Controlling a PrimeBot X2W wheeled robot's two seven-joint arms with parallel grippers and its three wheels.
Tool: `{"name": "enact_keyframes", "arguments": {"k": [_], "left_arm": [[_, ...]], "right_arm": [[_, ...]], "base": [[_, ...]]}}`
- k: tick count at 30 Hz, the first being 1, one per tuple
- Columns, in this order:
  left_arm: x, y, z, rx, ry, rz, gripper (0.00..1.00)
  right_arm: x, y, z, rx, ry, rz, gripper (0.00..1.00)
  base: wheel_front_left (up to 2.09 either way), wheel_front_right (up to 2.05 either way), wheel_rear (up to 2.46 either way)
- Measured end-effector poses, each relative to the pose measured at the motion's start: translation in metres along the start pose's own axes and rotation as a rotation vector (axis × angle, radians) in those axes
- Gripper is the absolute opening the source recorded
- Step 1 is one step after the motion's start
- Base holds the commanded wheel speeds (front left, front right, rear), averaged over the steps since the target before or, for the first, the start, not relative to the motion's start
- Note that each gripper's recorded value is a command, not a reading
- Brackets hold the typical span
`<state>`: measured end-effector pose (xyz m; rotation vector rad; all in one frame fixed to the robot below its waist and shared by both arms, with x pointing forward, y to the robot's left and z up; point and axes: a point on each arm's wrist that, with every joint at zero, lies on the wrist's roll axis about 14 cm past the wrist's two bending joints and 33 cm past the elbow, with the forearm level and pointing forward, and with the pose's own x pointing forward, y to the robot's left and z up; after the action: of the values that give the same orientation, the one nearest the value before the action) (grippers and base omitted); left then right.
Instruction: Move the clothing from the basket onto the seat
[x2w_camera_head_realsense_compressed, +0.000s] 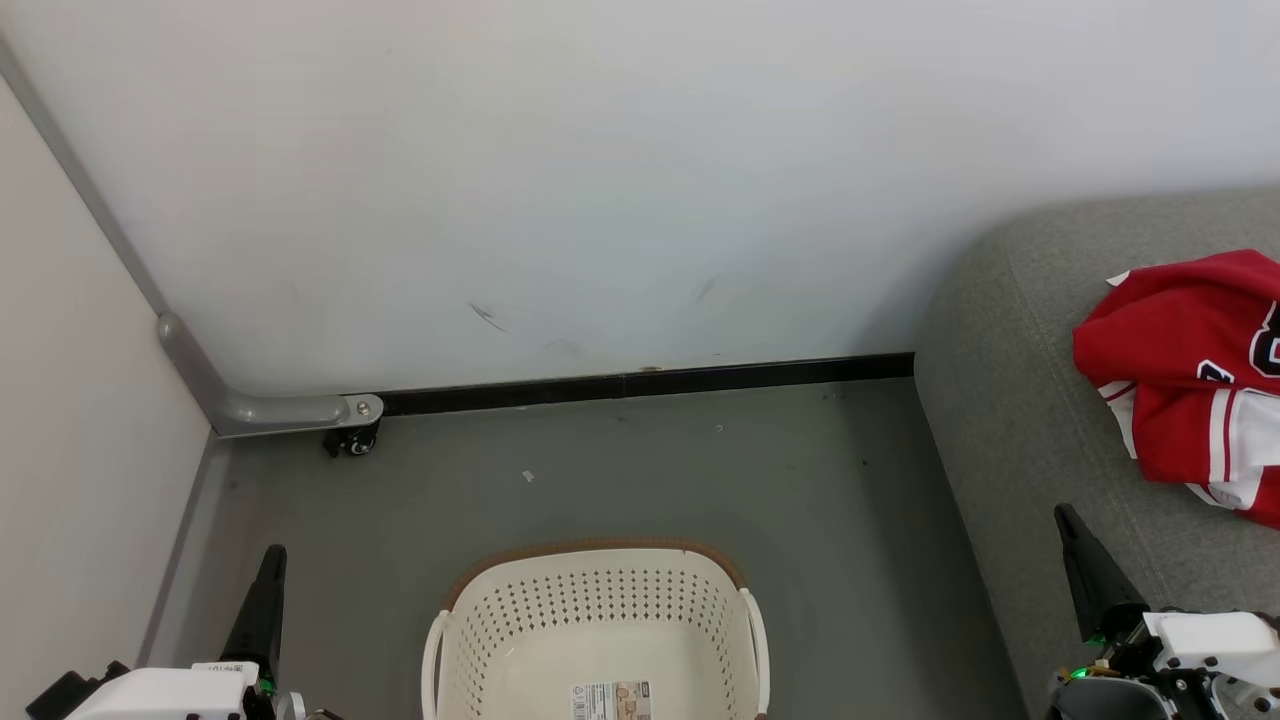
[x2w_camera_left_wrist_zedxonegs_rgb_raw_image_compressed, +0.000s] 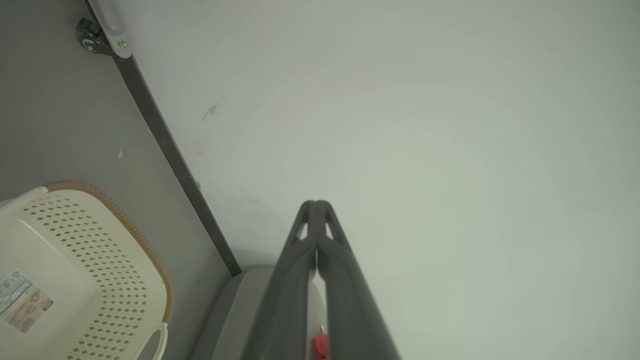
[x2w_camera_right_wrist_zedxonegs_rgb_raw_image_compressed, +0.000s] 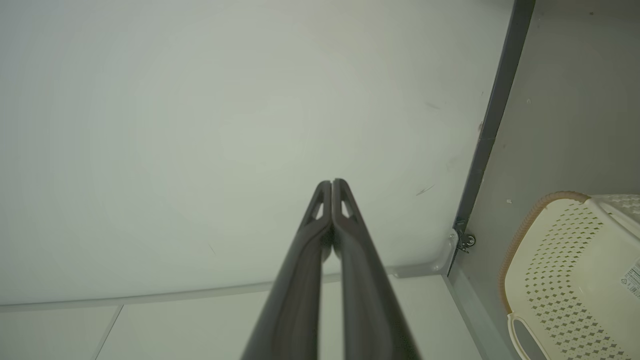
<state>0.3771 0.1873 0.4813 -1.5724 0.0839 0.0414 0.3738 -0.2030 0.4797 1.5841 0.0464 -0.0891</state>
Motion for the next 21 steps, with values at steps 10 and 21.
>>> {"name": "enact_keyframes", "arguments": {"k": [10,21], "left_arm": [[0.0000,0.0000,0.0000,0.000,0.000,0.000,0.00],[0.0000,0.0000,0.0000,0.000,0.000,0.000,0.00]], "right_arm": [[0.0000,0.0000,0.0003,0.000,-0.001,0.000,0.00],[0.0000,-0.0001,0.0004,0.001,-0.001,0.000,0.00]], "base": [[0.00,0.00,0.00],[0.00,0.00,0.00]]}}
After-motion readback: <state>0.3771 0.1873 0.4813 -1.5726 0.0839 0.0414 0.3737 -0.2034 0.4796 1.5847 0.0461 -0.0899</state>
